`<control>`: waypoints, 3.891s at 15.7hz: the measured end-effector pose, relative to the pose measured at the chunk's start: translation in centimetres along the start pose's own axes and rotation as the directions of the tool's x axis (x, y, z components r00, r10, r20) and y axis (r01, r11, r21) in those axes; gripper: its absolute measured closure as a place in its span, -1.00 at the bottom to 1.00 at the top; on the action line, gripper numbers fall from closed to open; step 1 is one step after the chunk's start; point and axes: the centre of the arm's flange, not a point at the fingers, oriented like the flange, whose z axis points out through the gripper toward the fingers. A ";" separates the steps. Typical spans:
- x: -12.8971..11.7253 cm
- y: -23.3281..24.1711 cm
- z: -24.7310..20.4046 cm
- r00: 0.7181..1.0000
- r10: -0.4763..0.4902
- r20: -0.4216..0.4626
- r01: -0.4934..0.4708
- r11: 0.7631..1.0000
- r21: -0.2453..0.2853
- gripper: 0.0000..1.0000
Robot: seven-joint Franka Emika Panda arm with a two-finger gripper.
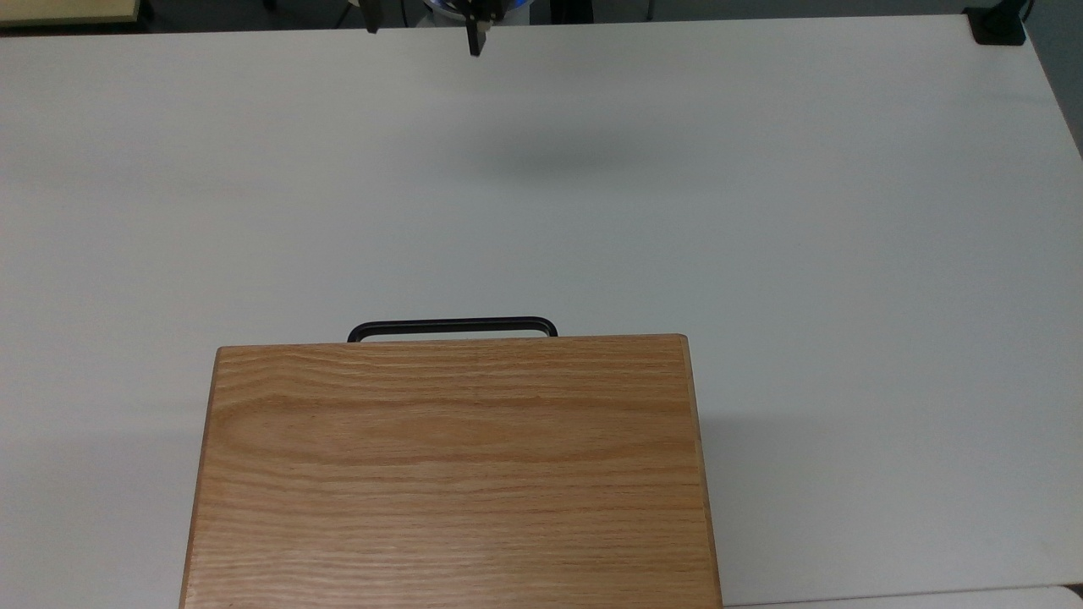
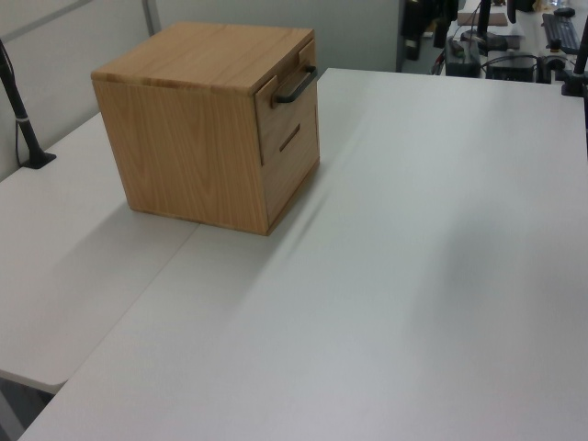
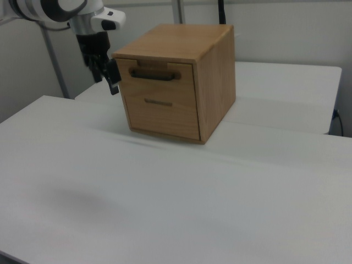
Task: Open the drawer by sliding it
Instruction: 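Lower the gripper onto the black drawer handle and close on it, then pull the handle straight out, sliding the drawer out of the cabinet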
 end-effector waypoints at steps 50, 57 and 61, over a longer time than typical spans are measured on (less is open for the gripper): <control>12.3 -3.4 11.2 0.582 0.813 -0.038 -0.674 0.508 0.537 0.67; 9.9 -2.6 9.5 0.646 0.763 -0.028 -0.699 0.606 0.380 0.68; 8.2 -2.5 8.7 0.671 0.741 -0.017 -0.707 0.647 0.286 0.68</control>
